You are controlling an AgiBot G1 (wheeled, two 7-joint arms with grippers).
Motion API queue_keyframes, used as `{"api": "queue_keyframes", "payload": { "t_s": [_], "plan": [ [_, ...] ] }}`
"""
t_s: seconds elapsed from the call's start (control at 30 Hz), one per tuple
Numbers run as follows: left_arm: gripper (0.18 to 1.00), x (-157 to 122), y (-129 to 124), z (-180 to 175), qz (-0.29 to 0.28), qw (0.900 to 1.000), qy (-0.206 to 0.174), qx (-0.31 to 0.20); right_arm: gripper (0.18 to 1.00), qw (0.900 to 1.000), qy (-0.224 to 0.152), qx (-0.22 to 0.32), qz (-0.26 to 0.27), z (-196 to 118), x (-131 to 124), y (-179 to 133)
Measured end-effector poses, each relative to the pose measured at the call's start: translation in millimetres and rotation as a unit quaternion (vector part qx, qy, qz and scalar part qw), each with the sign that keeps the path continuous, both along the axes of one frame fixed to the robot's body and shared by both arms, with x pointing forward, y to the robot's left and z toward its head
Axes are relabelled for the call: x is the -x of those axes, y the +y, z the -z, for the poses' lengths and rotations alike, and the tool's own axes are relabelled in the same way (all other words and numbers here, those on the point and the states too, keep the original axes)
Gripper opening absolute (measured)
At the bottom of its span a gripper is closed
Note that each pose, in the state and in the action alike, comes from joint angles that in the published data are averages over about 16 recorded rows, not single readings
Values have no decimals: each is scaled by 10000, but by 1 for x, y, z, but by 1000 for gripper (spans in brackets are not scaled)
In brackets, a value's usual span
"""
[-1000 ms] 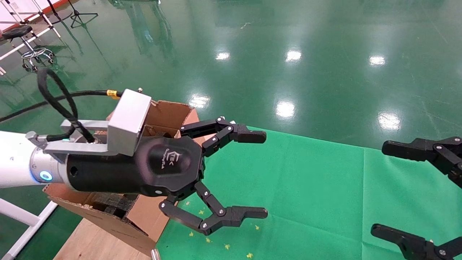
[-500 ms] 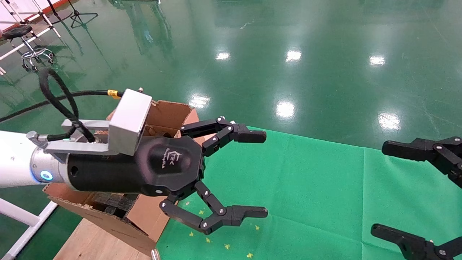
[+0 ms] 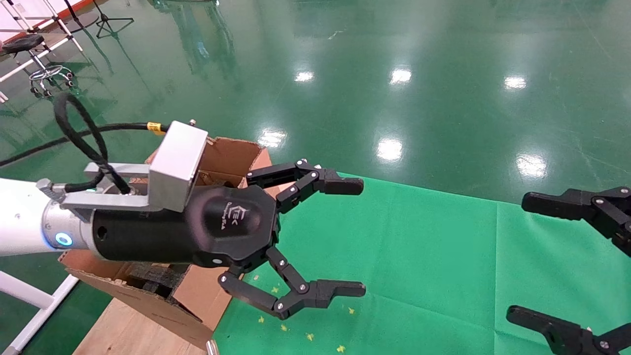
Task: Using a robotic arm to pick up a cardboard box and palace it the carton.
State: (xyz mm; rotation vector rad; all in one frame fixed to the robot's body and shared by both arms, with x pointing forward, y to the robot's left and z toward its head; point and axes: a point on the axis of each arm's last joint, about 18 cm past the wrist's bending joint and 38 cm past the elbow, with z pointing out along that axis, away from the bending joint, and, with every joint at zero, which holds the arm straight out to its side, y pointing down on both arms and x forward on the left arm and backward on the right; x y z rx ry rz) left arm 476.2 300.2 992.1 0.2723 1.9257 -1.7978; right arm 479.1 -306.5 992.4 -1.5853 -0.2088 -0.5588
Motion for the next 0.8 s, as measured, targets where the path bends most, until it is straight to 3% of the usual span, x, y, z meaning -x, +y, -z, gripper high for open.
{"api": "queue_keyframes", "payload": {
  "t_s": [0.8],
  "plan": [
    [1001,0,0,0,-3,10000,0,-2,1001,10000,0,0,0,0,0,0]
  ]
}}
